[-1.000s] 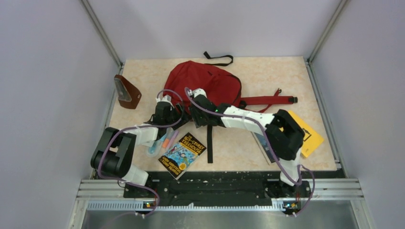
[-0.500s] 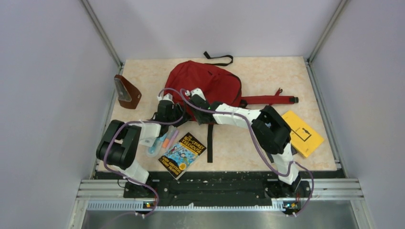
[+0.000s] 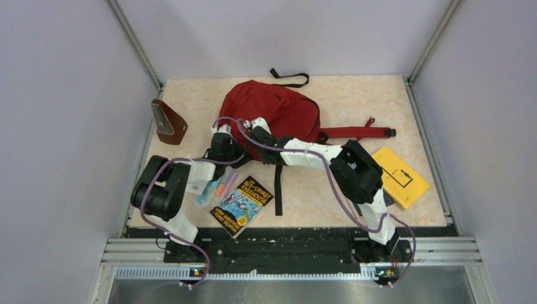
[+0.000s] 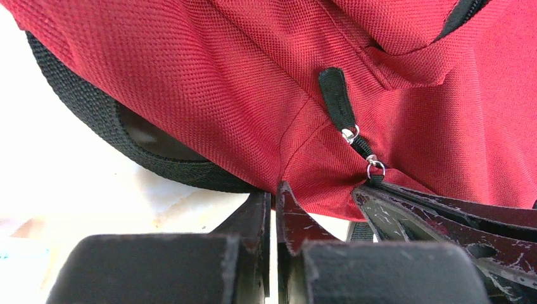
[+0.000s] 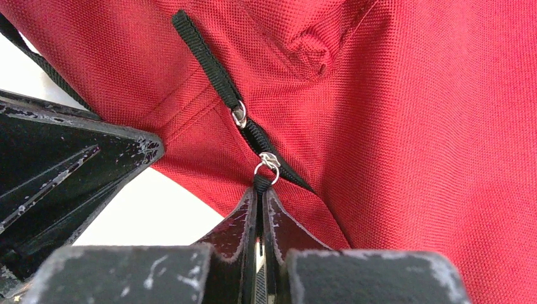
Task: Pack the student bag
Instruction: Unzip the student bag at the center of the board.
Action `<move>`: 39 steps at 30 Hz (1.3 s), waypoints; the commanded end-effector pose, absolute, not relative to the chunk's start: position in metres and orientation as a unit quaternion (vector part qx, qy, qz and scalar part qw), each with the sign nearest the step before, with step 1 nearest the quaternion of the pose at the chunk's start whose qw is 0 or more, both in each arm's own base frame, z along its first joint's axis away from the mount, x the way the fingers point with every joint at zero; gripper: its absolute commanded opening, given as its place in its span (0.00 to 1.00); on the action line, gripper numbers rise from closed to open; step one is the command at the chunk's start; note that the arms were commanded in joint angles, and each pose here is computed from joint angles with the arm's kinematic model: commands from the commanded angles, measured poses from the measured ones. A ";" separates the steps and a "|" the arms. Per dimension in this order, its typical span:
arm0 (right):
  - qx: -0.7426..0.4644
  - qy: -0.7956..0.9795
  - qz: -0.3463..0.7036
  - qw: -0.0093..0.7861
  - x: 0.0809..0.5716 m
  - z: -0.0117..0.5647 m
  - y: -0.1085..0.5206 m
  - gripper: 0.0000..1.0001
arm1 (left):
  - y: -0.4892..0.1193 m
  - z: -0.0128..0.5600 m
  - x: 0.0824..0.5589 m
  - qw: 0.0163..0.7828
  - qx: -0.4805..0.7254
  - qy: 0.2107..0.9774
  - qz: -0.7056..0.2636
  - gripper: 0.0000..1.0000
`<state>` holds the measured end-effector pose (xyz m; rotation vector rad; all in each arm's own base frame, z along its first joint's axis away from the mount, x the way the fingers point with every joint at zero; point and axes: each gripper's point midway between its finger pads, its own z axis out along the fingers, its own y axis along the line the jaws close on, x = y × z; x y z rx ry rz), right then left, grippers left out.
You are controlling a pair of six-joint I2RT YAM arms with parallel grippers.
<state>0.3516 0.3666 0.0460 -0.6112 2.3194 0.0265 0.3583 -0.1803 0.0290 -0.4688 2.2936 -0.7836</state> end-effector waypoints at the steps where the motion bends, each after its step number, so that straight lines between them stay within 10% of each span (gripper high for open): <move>1: -0.211 0.894 0.010 0.394 0.360 0.084 0.354 0.00 | -0.171 0.024 0.362 0.340 -0.169 0.885 -0.268 0.00; 39: -0.159 0.913 0.031 0.375 0.269 0.120 0.242 0.00 | -0.089 0.113 0.374 0.432 -0.140 0.876 -0.163 0.08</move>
